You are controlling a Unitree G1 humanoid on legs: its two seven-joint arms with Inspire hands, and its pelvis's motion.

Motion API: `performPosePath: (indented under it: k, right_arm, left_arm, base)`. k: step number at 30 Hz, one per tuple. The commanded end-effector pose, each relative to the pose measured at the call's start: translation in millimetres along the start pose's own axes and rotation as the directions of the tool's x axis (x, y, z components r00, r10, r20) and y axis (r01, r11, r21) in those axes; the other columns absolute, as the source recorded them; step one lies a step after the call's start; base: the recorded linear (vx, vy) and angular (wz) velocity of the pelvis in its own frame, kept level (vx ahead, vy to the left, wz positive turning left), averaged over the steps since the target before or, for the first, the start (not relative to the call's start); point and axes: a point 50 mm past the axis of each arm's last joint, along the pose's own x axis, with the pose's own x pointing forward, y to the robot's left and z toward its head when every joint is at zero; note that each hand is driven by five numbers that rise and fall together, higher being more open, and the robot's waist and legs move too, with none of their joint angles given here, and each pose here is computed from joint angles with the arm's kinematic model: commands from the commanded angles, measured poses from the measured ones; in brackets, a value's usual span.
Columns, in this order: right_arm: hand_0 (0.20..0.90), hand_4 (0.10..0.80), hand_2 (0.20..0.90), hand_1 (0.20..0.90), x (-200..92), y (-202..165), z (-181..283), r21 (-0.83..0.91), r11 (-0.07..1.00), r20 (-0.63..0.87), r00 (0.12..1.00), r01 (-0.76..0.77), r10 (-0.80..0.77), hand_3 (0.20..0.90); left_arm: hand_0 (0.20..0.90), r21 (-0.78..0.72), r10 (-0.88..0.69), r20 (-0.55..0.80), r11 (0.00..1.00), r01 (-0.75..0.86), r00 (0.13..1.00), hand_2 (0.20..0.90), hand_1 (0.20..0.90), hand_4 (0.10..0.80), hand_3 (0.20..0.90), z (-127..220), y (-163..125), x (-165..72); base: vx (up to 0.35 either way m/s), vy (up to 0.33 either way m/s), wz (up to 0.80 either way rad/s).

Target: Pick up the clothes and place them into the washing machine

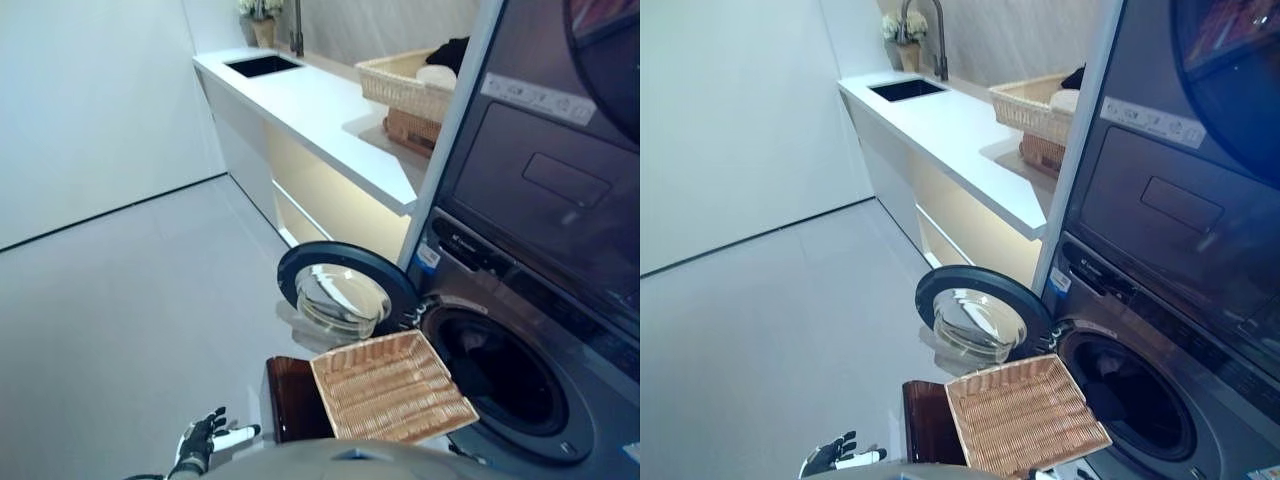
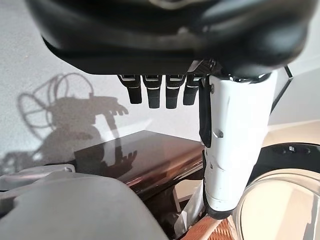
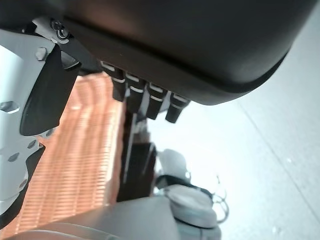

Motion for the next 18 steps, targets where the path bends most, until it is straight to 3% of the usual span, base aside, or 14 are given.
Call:
performPosePath:
  k: [1, 3, 5, 6, 9, 14, 18]
  right_arm:
    - [0.9, 0.8, 0.9, 0.9, 6, -4, 32, 0.231, 0.972, 0.089, 0.994, 0.04, -0.062, 0.9]
    - [0.9, 0.8, 0.9, 0.9, 6, -7, 38, 0.318, 0.947, 0.101, 0.991, 0.049, -0.085, 0.9]
    - [0.9, 0.8, 0.9, 0.9, 7, -8, 73, 0.536, 0.844, 0.2, 0.969, 0.017, -0.147, 0.9]
    - [0.9, 0.8, 0.9, 0.9, 7, -8, 81, 0.562, 0.827, 0.226, 0.961, 0.005, -0.16, 0.9]
    - [0.9, 0.8, 0.9, 0.9, 2, -16, 131, 0.755, 0.647, 0.338, 0.907, -0.103, -0.25, 0.9]
    - [0.9, 0.8, 0.9, 0.9, -27, -18, 221, 0.846, 0.41, 0.5, 0.776, -0.341, -0.384, 0.9]
    - [0.9, 0.8, 0.9, 0.9, -55, -23, 277, 0.837, 0.294, 0.547, 0.691, -0.461, -0.473, 0.9]
  left_arm:
    - [0.9, -0.054, 0.073, 0.077, 0.996, -0.069, 0.994, 0.9, 0.9, 0.8, 0.9, 24, 15, 7]
    - [0.9, -0.071, 0.085, 0.082, 0.994, -0.079, 0.993, 0.9, 0.9, 0.8, 0.9, 25, 16, 8]
    - [0.9, -0.118, 0.123, 0.125, 0.987, -0.108, 0.985, 0.9, 0.9, 0.8, 0.9, 36, 22, 10]
    - [0.9, -0.123, 0.125, 0.144, 0.987, -0.107, 0.982, 0.9, 0.9, 0.8, 0.9, 41, 22, 11]
    - [0.9, -0.185, 0.14, 0.232, 0.978, -0.098, 0.963, 0.9, 0.9, 0.8, 0.9, 64, 19, 14]
    - [0.9, -0.321, 0.179, 0.401, 0.946, -0.045, 0.898, 0.9, 0.9, 0.8, 0.9, 106, 10, 12]
    - [0.9, -0.399, 0.198, 0.574, 0.915, 0.061, 0.794, 0.9, 0.9, 0.8, 0.9, 147, 4, 1]
  base:
    - [0.034, -0.013, 0.0]
    - [0.0, 0.0, 0.0]
    - [-0.127, -0.04, 0.02]
    - [-0.165, -0.026, 0.06]
    - [-0.217, 0.012, -0.01]
    - [-0.229, 0.03, 0.05]
    - [-0.116, 0.024, -0.11]
